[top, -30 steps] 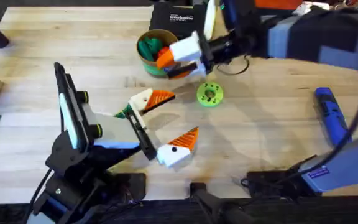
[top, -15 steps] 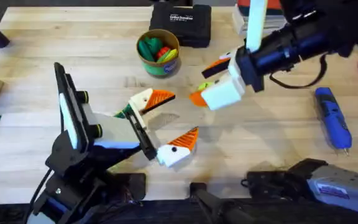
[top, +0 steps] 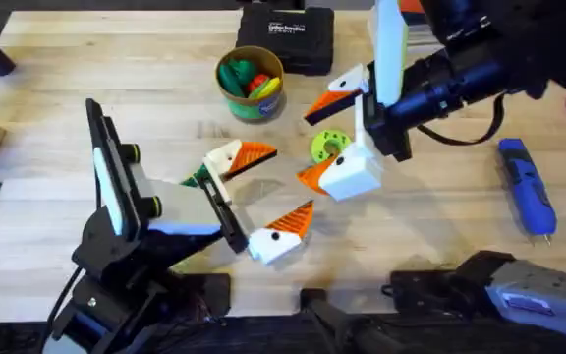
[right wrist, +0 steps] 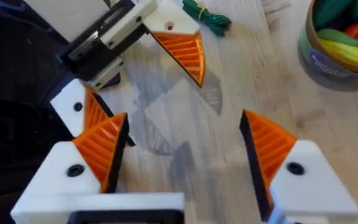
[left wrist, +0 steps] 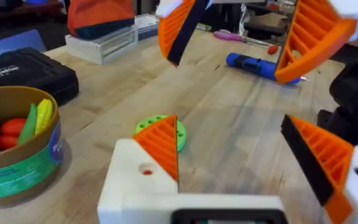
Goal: Pick up the gripper from the table and insert it into the empty holder that is missing its gripper. Then pick up a screw, insert it into the mounting hole, and use the screwdriver to tighten it. Finally, clean up the table by picking up the vegetable and placing it into the bucket.
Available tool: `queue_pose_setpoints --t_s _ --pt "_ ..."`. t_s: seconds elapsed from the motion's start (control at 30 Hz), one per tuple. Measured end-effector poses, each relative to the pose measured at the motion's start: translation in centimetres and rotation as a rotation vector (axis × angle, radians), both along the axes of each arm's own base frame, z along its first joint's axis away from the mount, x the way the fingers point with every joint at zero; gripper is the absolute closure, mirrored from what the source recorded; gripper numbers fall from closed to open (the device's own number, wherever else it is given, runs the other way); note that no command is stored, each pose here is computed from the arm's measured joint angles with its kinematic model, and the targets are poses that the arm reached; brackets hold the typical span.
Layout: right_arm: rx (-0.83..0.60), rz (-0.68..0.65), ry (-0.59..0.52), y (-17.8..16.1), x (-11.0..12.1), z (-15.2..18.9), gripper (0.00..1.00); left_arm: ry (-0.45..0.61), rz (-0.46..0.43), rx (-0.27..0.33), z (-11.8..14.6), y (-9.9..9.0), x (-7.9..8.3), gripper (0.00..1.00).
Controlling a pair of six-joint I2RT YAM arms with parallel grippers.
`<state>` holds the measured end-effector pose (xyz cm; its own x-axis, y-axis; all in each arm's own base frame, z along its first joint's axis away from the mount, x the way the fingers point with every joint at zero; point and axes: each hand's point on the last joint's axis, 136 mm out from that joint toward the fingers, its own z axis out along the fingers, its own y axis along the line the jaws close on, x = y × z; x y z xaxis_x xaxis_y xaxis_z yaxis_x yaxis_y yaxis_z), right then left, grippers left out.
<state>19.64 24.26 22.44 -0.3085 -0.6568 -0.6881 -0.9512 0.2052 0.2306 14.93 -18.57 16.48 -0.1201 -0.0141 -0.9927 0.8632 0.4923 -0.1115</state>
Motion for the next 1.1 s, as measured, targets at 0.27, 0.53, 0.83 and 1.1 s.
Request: queue_pose_setpoints --t_s 0.27,0.53,0.83,1.1 --pt "-0.002 0.004 -0.008 0.0 0.1 0.0 0.006 0.000 0.000 0.000 0.0 0.0 0.0 0.015" --pt "-0.139 -0.179 0.014 -2.4 2.2 -1.8 0.006 0.000 0.000 0.000 0.0 0.0 0.0 0.015" --pt "-0.424 -0.396 0.072 -6.4 5.3 -7.0 0.007 0.000 0.000 0.000 0.0 0.0 0.0 0.015" --pt "-0.588 -0.418 0.209 -6.2 5.0 -12.3 0.007 0.000 0.000 0.000 0.0 0.0 0.0 0.015"
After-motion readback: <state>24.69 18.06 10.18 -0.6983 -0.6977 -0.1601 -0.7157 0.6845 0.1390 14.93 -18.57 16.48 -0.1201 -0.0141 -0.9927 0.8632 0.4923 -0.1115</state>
